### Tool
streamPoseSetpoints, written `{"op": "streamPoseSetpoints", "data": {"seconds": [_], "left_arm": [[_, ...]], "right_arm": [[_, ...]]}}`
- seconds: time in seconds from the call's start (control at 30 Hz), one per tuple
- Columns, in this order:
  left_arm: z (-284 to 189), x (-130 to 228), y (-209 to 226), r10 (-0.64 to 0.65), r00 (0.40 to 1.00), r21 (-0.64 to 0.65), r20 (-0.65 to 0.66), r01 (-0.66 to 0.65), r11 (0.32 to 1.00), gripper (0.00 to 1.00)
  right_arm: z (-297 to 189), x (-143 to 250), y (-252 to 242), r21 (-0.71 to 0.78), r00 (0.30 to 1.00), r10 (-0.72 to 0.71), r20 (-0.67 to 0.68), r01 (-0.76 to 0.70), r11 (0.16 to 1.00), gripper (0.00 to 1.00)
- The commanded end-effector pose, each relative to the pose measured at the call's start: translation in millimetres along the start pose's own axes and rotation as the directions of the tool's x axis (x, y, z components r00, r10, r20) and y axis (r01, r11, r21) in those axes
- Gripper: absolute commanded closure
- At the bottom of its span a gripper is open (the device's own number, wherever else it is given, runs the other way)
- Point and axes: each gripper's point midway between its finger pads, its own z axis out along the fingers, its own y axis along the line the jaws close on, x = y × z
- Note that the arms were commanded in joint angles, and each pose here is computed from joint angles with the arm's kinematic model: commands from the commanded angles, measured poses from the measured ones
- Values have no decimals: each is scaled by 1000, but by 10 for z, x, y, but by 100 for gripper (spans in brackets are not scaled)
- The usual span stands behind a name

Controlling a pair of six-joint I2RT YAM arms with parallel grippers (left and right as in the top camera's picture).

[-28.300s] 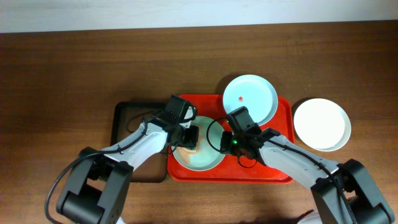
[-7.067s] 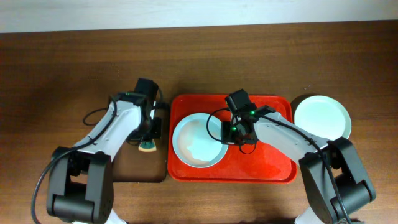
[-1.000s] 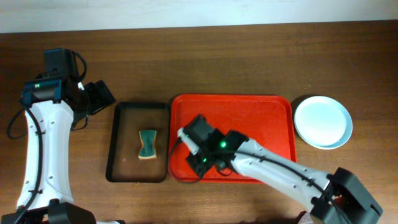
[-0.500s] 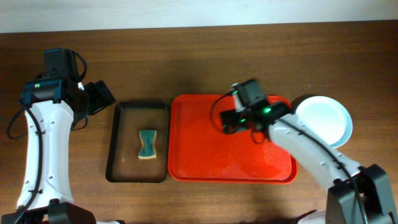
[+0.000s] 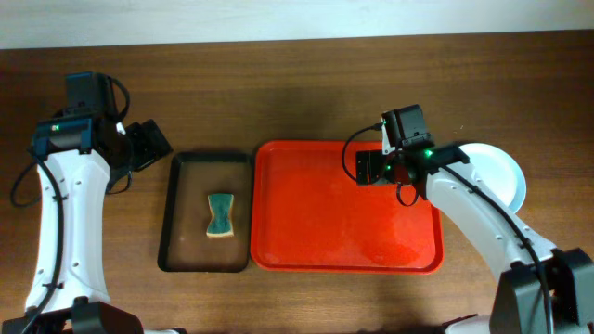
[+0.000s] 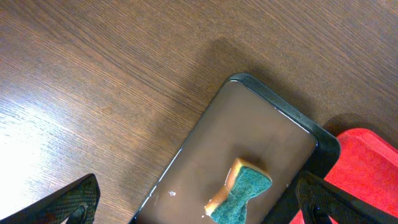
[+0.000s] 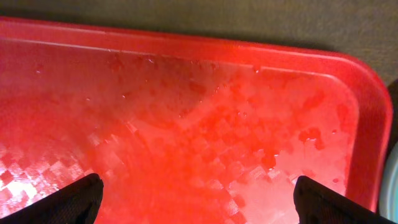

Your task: Clean dirty plates on tray and stack at the side

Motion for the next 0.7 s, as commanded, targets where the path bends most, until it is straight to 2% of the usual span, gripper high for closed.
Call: {"op": "streamPoseSetpoints", "data": {"seconds": [0.0, 0.07, 0.1, 0.17, 0.27, 0.37, 0.43, 0.47, 0.57, 0.6, 0.63, 0.67], "left_arm": [[-92, -36, 16, -14, 999, 4, 29, 14, 1000, 1], [-93, -36, 16, -13, 999, 4, 29, 13, 1000, 1], [-92, -36, 16, -14, 999, 4, 29, 14, 1000, 1], [-92, -36, 16, -14, 999, 4, 29, 14, 1000, 1], [-93, -36, 16, -14, 999, 4, 29, 14, 1000, 1], [-93, -36, 16, -14, 999, 4, 29, 14, 1000, 1], [-92, -36, 16, -14, 999, 4, 29, 14, 1000, 1], [-92, -36, 16, -14, 999, 4, 29, 14, 1000, 1], [-92, -36, 16, -13, 999, 4, 29, 13, 1000, 1], [-92, -36, 16, -13, 999, 4, 29, 13, 1000, 1], [-92, -36, 16, -13, 999, 4, 29, 13, 1000, 1], [-92, -36, 16, -13, 999, 4, 29, 13, 1000, 1]], "right_arm": [[-441, -249, 25, -19, 990, -1, 140, 4, 1000, 1], [-808, -366, 48, -41, 970, 3, 244, 7, 999, 1], [-1270, -483, 26, -44, 926, 13, 377, 4, 999, 2], [-1734, -509, 32, -71, 871, 25, 490, 12, 997, 2], [-2536, -360, 6, -117, 742, 53, 668, 34, 993, 2], [-3354, 206, -42, -184, 532, 99, 841, 109, 977, 2], [-3536, 493, -92, -195, 449, 116, 886, 133, 972, 2], [-3603, 718, -141, -200, 386, 130, 913, 146, 969, 2], [-3431, 942, -189, -202, 345, 139, 928, 155, 967, 1], [-3327, 908, -182, -205, 358, 140, 923, 151, 967, 1], [-3318, 843, -170, -209, 329, 149, 932, 155, 965, 2], [-3413, 713, -166, -210, 233, 169, 958, 163, 964, 2]]}}
